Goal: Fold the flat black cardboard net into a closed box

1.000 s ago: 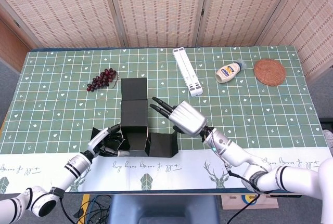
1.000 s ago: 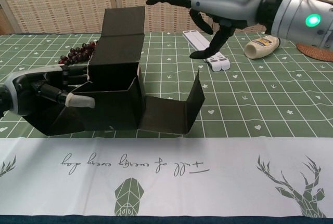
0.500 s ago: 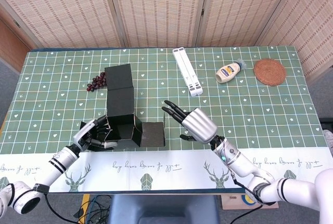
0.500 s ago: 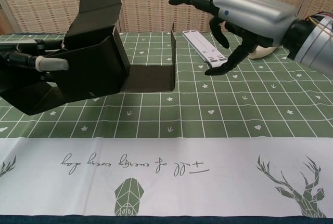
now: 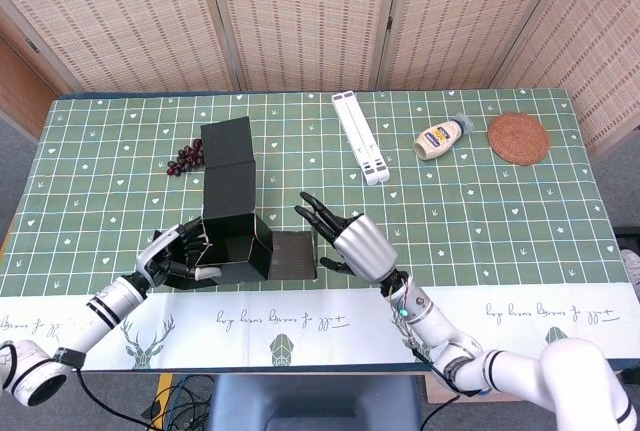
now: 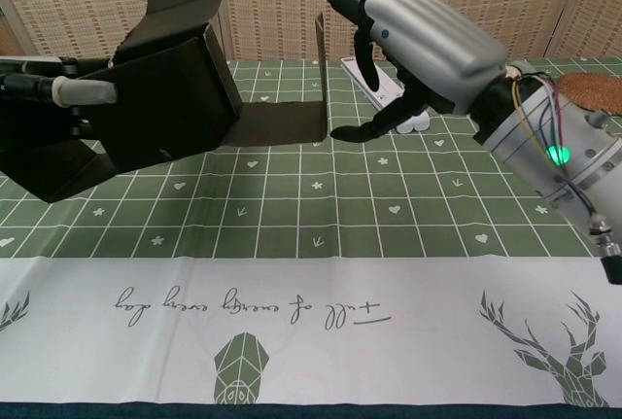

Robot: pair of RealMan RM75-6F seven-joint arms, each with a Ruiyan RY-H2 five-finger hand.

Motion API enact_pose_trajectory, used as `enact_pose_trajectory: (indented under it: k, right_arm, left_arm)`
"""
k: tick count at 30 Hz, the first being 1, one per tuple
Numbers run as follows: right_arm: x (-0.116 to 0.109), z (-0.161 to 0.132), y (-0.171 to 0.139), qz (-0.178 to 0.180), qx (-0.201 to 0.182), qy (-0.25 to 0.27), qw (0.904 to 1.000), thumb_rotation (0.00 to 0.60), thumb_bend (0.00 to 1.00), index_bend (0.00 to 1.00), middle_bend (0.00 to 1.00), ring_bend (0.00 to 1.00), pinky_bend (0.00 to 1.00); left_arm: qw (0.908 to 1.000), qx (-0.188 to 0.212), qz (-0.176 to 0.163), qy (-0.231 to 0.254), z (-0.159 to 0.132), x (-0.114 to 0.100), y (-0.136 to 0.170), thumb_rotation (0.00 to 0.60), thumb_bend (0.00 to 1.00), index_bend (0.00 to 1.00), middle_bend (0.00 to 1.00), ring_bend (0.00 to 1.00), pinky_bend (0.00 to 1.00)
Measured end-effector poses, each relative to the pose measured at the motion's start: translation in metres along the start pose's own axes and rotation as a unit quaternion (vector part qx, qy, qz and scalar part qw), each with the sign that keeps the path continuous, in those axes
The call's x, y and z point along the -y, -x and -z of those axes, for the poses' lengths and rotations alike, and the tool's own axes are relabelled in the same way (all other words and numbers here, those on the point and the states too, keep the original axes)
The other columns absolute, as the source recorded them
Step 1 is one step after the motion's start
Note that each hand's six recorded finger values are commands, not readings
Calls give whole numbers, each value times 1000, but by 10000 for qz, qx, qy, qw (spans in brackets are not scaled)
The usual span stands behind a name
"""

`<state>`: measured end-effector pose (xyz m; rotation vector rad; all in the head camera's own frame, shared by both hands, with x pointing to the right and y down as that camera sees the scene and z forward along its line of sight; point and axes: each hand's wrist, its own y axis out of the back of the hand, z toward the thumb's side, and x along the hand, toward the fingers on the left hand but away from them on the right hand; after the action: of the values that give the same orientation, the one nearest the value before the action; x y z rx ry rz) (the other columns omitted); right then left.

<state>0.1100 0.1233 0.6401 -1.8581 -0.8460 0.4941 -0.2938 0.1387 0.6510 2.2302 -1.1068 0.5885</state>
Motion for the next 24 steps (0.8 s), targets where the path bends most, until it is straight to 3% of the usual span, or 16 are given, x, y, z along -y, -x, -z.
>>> enact_pose_trajectory:
  k: [5, 8, 14, 24]
  right_arm:
    - [1, -16, 9, 429, -246, -52, 9988, 600, 75, 0, 1, 672, 969]
    - [1, -24, 15, 492, -431, -86, 9978, 600, 84, 0, 9, 672, 969]
    - [3, -37, 23, 397, -694, -337, 9962, 600, 95, 0, 18, 672, 969]
    - [10, -54, 32, 33, -1099, -607, 9921, 600, 116, 0, 75, 672, 969]
  left_arm:
    - [9998, -73, 65, -193, 3, -2, 1, 600, 0, 228, 246, 444, 540]
    - [9994, -84, 80, -319, 5, -3, 1, 600, 0, 229, 246, 444, 540]
    - [9984, -122, 146, -541, 11, 0, 1, 600, 0, 228, 246, 444, 540]
    - [9908, -144, 178, -1335, 21, 7, -5, 600, 0, 228, 246, 438, 540]
